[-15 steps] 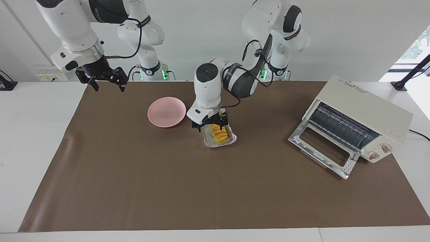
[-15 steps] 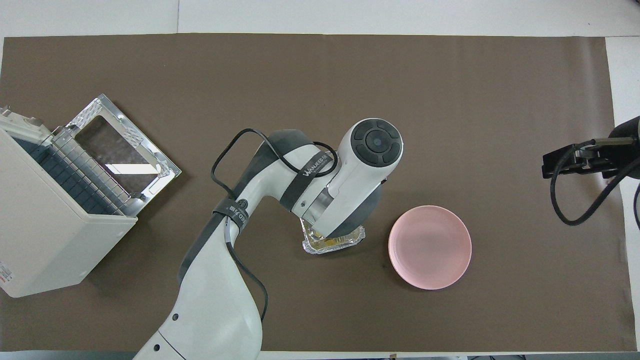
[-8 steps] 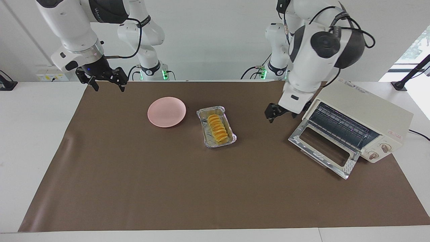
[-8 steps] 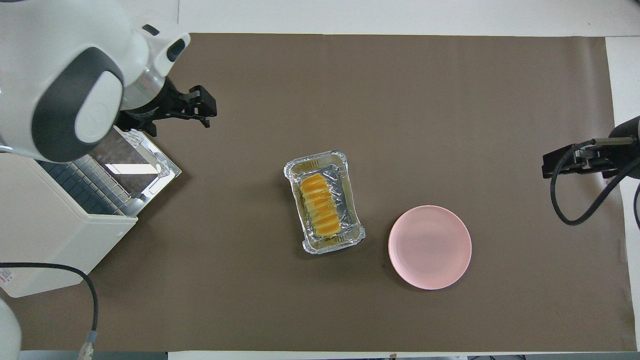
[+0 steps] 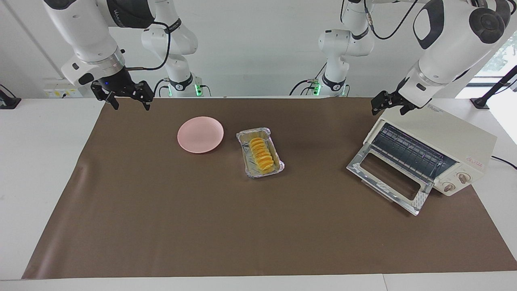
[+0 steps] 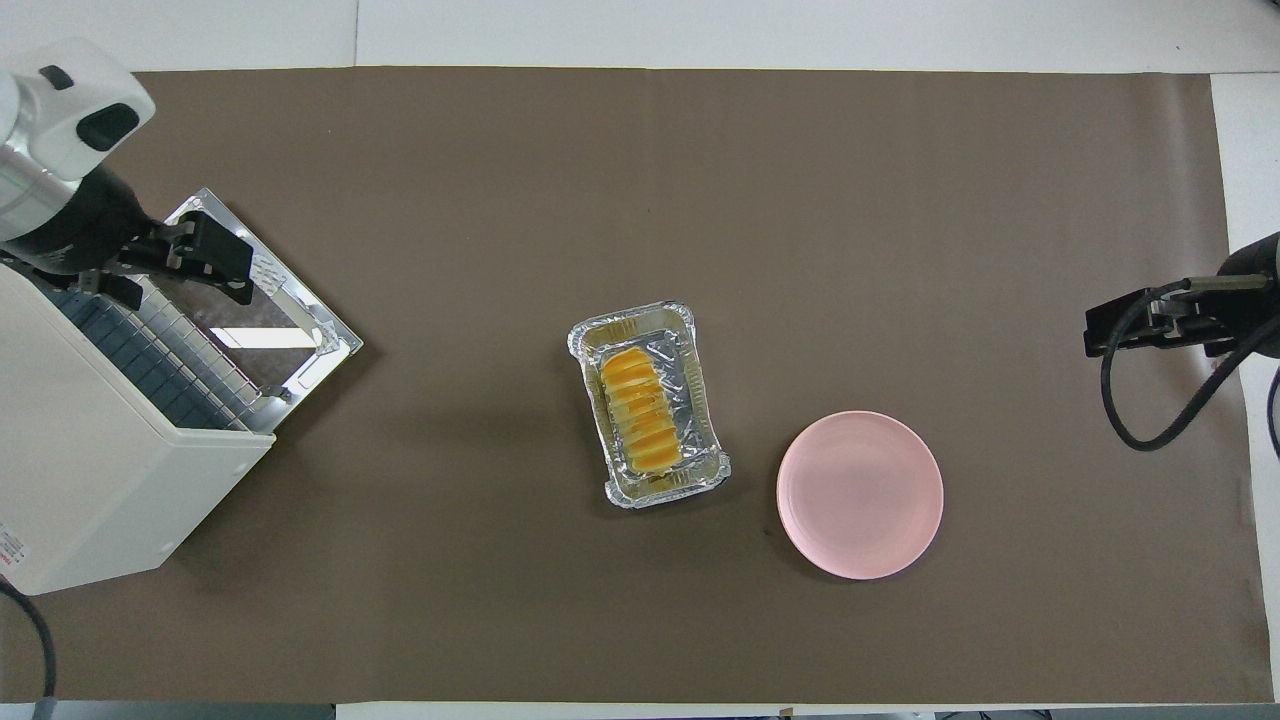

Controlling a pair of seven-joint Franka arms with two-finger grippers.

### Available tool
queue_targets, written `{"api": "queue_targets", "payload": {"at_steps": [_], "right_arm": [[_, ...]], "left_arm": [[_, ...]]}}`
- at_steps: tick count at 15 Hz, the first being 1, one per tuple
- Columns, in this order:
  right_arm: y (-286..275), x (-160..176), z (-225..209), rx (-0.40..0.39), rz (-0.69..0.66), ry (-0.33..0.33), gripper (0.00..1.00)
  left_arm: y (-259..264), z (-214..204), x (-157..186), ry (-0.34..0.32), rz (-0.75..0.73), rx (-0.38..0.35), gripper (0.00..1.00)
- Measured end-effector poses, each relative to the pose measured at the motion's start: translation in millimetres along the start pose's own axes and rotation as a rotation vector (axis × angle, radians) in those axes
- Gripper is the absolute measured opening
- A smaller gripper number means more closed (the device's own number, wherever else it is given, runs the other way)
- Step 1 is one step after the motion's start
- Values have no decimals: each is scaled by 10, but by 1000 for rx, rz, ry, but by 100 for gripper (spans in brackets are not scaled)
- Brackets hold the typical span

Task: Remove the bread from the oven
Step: 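Release the tray and withdraw the left gripper toward the oven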

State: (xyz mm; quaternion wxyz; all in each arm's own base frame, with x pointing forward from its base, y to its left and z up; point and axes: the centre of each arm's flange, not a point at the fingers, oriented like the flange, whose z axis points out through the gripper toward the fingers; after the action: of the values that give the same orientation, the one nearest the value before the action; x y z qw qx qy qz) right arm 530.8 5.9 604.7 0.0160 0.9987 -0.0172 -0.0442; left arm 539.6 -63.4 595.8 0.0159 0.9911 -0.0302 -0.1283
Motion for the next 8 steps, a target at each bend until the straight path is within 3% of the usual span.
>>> {"api": "queue_targets", "payload": {"at_steps": [5,8], "right_arm": [[-78,-9,0,-1,-20,-3,100],[-410,55,9,0,-95,71,100]], "left_arm": [[29,59,-69,26,17,-3,100],[38,65,-54,34,19,-2,100]]}}
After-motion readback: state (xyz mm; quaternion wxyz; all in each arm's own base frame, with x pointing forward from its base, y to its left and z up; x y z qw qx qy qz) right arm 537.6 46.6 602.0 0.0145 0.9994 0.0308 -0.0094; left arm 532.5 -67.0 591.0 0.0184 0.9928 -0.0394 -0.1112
